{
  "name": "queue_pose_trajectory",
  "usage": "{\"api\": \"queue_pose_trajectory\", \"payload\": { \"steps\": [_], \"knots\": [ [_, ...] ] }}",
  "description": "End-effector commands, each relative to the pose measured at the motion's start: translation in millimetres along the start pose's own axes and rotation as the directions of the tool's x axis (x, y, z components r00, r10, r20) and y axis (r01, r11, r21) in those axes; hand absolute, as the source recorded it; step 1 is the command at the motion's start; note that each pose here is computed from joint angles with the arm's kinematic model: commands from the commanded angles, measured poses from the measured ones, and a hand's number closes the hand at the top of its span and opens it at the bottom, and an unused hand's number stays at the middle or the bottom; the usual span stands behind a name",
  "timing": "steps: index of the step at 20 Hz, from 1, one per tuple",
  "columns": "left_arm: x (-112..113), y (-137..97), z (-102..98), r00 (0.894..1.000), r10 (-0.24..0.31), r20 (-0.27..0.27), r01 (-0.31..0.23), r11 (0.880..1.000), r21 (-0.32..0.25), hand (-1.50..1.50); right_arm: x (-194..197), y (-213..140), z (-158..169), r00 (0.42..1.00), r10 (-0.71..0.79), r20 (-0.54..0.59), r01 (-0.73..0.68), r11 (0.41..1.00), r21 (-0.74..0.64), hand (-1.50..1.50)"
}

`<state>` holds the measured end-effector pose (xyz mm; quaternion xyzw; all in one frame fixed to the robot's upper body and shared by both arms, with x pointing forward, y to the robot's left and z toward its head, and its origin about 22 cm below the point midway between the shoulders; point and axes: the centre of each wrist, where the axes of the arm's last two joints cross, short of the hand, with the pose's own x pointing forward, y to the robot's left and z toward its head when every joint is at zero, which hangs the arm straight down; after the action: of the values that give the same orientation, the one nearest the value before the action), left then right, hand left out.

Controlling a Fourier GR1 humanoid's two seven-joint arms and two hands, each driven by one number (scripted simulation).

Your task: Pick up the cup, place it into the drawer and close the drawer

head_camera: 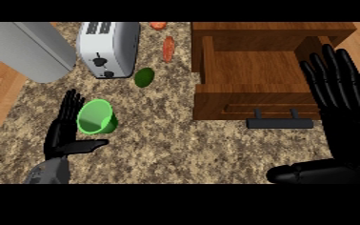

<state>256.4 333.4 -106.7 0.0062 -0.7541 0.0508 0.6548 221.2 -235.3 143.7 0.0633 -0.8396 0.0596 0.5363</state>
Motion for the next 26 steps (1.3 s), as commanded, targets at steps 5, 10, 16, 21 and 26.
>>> {"api": "queue_pose_trajectory", "payload": {
  "steps": [5, 10, 16, 21, 26],
  "knots": [
    [-22, -3, 5, 1.0, 0.014, -0.006, -0.014, 1.0, -0.026, -1.5, -7, -2, 3, 1.0, -0.012, 0.012, 0.012, 1.0, -0.004, -1.5],
    [-18, 0, -18, 0.999, 0.036, -0.004, -0.036, 0.998, -0.045, -1.5, 0, 10, -10, 1.0, -0.018, 0.005, 0.018, 1.0, 0.003, -1.5],
    [-31, -1, -5, 0.997, 0.078, -0.007, -0.078, 0.997, -0.027, -1.5, -8, -21, 1, 1.0, -0.027, 0.017, 0.027, 1.0, 0.003, -1.5],
    [-40, -17, 3, 0.993, 0.121, 0.01, -0.12, 0.992, -0.031, -1.5, 11, -12, -6, 1.0, 0.0, 0.004, 0.0, 1.0, -0.001, -1.5],
    [-34, -2, -1, 0.979, 0.204, -0.014, -0.205, 0.976, -0.076, -1.5, -1, 7, -7, 1.0, -0.007, -0.01, 0.007, 1.0, 0.017, -1.5]
  ]
}}
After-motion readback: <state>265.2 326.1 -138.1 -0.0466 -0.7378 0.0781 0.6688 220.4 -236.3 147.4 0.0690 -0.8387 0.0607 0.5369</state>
